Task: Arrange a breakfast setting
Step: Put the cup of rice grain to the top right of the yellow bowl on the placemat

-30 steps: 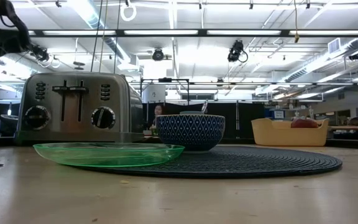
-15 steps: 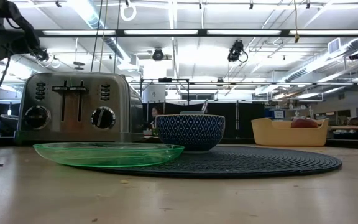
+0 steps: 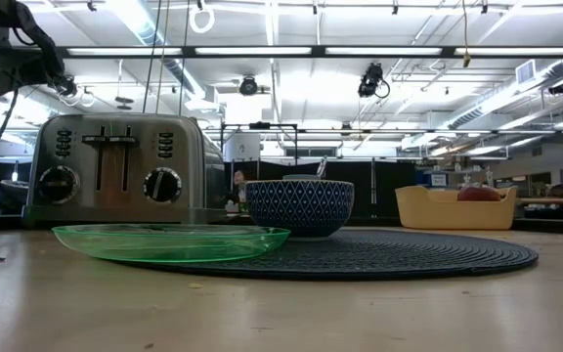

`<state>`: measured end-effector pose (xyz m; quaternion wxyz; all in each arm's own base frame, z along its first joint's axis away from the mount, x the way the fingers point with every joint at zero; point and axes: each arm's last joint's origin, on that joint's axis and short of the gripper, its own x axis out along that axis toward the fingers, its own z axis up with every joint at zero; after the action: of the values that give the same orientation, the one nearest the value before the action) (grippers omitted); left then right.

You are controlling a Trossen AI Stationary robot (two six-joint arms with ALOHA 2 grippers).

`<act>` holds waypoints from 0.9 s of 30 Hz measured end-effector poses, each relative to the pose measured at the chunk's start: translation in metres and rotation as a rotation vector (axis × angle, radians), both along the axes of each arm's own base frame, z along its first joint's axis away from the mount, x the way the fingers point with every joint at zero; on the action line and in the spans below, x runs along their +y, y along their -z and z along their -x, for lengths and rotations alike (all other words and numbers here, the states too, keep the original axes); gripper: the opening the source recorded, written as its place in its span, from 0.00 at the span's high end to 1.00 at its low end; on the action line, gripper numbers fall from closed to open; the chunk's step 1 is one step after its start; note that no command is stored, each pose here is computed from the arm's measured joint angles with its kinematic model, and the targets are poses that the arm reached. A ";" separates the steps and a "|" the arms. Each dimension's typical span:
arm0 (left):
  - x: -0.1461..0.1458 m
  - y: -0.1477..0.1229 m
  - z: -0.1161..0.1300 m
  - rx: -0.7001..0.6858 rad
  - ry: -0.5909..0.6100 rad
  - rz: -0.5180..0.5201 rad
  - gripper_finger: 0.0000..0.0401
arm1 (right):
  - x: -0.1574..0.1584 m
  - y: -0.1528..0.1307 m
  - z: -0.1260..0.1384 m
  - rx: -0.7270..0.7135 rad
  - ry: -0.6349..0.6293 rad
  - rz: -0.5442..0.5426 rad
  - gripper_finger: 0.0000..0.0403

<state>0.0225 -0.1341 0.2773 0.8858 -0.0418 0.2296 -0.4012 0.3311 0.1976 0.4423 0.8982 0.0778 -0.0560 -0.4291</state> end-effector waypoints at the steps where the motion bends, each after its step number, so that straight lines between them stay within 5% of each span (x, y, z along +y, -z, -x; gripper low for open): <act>1: 0.001 -0.004 0.000 0.003 0.007 0.004 0.43 | 0.001 0.000 0.001 -0.004 -0.003 -0.003 0.09; 19: 0.033 -0.100 0.004 -0.041 0.135 0.093 0.38 | 0.009 -0.001 0.006 -0.021 -0.039 -0.009 0.09; 27: 0.055 -0.135 0.001 -0.133 -0.032 0.145 0.38 | 0.006 -0.001 0.003 -0.001 -0.046 0.019 0.09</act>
<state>0.0215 -0.0788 0.4120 0.8999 -0.0827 0.1397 -0.4047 0.3278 0.2039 0.4430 0.9085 0.0706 -0.0587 -0.4078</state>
